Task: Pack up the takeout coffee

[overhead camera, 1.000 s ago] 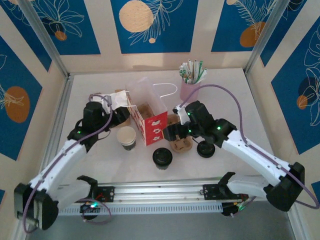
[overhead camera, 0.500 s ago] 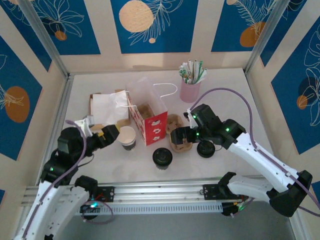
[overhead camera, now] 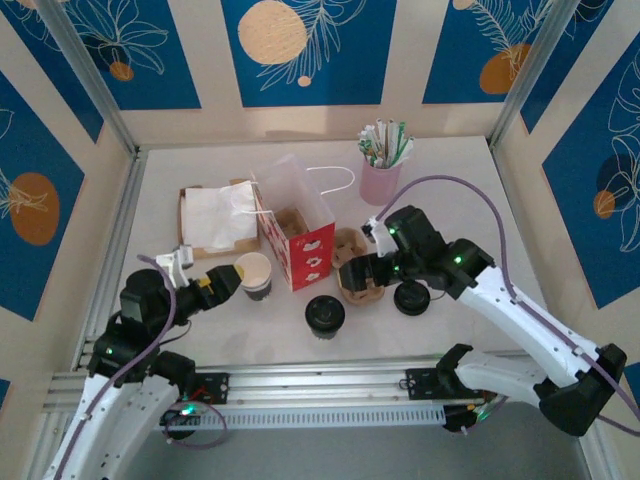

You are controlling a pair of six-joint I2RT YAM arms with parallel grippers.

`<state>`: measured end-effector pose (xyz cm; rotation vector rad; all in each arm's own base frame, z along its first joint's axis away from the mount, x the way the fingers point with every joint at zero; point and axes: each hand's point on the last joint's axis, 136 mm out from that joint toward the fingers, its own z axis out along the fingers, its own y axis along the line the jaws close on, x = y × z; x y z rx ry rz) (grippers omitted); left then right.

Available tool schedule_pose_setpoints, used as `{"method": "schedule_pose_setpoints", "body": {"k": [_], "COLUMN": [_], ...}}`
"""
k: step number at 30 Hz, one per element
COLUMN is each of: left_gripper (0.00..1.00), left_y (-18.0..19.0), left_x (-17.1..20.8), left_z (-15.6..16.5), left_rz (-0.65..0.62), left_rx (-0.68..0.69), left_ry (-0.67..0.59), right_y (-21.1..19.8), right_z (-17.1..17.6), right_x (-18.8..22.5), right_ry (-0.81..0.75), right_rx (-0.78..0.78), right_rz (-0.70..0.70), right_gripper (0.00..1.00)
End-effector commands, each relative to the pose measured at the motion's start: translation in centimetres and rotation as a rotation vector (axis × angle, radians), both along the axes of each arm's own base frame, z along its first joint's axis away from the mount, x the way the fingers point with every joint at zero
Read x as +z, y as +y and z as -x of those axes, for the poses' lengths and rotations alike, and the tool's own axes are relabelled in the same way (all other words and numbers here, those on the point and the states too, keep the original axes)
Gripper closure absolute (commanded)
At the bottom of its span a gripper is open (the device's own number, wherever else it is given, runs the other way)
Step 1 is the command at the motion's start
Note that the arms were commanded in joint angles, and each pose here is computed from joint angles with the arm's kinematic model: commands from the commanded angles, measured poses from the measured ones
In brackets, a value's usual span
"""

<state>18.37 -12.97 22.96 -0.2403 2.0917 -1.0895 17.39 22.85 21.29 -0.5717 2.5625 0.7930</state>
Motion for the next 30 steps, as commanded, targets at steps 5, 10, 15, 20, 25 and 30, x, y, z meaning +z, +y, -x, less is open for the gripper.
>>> {"method": "schedule_pose_setpoints", "body": {"k": [5, 10, 15, 20, 25, 30], "left_gripper": [0.0, 0.0, 0.0, 0.0, 0.0, 0.0], "left_y": [-0.8, -0.9, -0.8, -0.7, -0.6, -0.5], "left_x": [0.3, -0.4, -0.8, -0.9, -1.0, -1.1], "left_z": [-0.8, -0.9, -0.7, -0.6, -0.6, -0.5], "left_rz": [0.038, 0.026, 0.016, 0.014, 0.003, -0.01], "left_rx": [-0.031, -0.038, -0.037, -0.039, -0.038, -0.04], "left_ry": [-0.08, -0.077, -0.078, -0.082, -0.082, -0.088], "right_y": [1.6, 2.5, 2.9, 3.4, 4.1, 5.0], "right_z": [2.2, 3.2, 3.6, 4.2, 4.2, 4.3], "right_x": [-2.0, -3.1, -3.2, -3.7, -4.5, -4.7], "right_ry": [-0.014, -0.011, 0.038, 0.069, 0.089, 0.078], "right_rx": [0.14, 0.195, 0.208, 0.226, 0.232, 0.247], "right_rz": [0.18, 0.276, 0.338, 0.42, 0.477, 0.516], "right_gripper": [0.13, 0.13, 0.12, 0.11, 0.18, 0.14]}}
